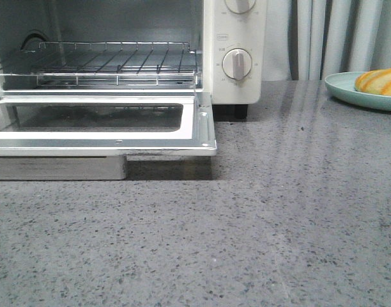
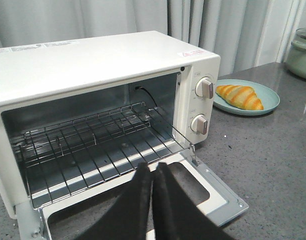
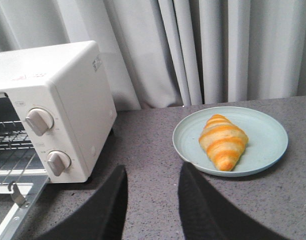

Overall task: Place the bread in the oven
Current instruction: 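Withdraw the left gripper and move the right gripper over the croissant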

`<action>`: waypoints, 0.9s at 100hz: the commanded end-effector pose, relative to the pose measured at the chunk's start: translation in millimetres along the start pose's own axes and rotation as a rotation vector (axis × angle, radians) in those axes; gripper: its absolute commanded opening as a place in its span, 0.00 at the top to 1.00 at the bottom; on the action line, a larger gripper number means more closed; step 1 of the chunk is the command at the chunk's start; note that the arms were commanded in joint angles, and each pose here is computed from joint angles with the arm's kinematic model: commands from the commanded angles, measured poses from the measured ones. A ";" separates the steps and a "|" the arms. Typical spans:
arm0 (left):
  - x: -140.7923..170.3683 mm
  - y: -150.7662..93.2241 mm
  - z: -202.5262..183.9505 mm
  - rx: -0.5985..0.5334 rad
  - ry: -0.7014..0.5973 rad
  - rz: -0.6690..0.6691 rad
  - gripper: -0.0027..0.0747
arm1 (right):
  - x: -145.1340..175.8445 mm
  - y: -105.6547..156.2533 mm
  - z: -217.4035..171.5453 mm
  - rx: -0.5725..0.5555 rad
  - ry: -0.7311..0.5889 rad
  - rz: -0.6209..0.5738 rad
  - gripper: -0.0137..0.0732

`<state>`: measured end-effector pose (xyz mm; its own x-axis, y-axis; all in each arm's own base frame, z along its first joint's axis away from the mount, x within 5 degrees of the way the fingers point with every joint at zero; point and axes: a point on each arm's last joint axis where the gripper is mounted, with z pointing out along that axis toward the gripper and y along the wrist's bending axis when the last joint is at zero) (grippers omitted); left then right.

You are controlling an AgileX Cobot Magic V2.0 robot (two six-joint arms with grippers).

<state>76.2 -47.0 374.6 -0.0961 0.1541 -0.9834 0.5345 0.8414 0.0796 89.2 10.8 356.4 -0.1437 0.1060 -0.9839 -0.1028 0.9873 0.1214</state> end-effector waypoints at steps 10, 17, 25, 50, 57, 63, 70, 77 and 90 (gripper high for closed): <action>-10.1 0.5 -6.9 -0.007 -0.047 0.002 0.99 | -47.0 3.1 30.1 0.025 0.101 -0.059 0.60; -9.9 0.4 -6.9 -0.007 -0.045 0.002 0.99 | -57.9 2.6 48.6 0.044 0.200 -0.081 0.60; -9.9 0.4 -6.9 -0.007 -0.045 0.002 0.99 | -69.0 0.6 68.3 0.076 0.321 -0.115 0.60; -9.5 0.3 -6.9 -0.005 -0.040 0.002 0.99 | -85.4 -15.4 135.6 0.189 0.479 -0.212 0.58; -9.2 0.2 -6.9 -0.004 -0.038 0.002 0.99 | -84.4 -24.5 152.9 0.217 0.498 -0.202 0.55; -8.8 0.0 -6.8 -0.002 -0.034 0.000 0.99 | -79.8 -33.4 167.5 0.238 0.512 -0.194 0.51; -7.7 -0.4 -6.8 0.002 -0.021 0.000 0.99 | -73.5 -43.3 182.9 0.257 0.507 -0.183 0.48; -6.5 -1.0 -6.8 0.009 -0.007 -0.003 0.99 | -66.4 -50.8 197.6 0.266 0.506 -0.174 0.47; -5.6 -1.5 -6.8 0.014 0.002 -0.007 0.99 | -52.3 -54.9 224.9 0.245 0.492 -0.152 0.47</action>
<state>70.2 -45.8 366.9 -0.1599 0.2067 -0.9653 0.5565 0.8265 0.0848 311.7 -21.2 355.9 -0.7065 -0.0437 -0.7064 0.0584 0.9911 -0.1198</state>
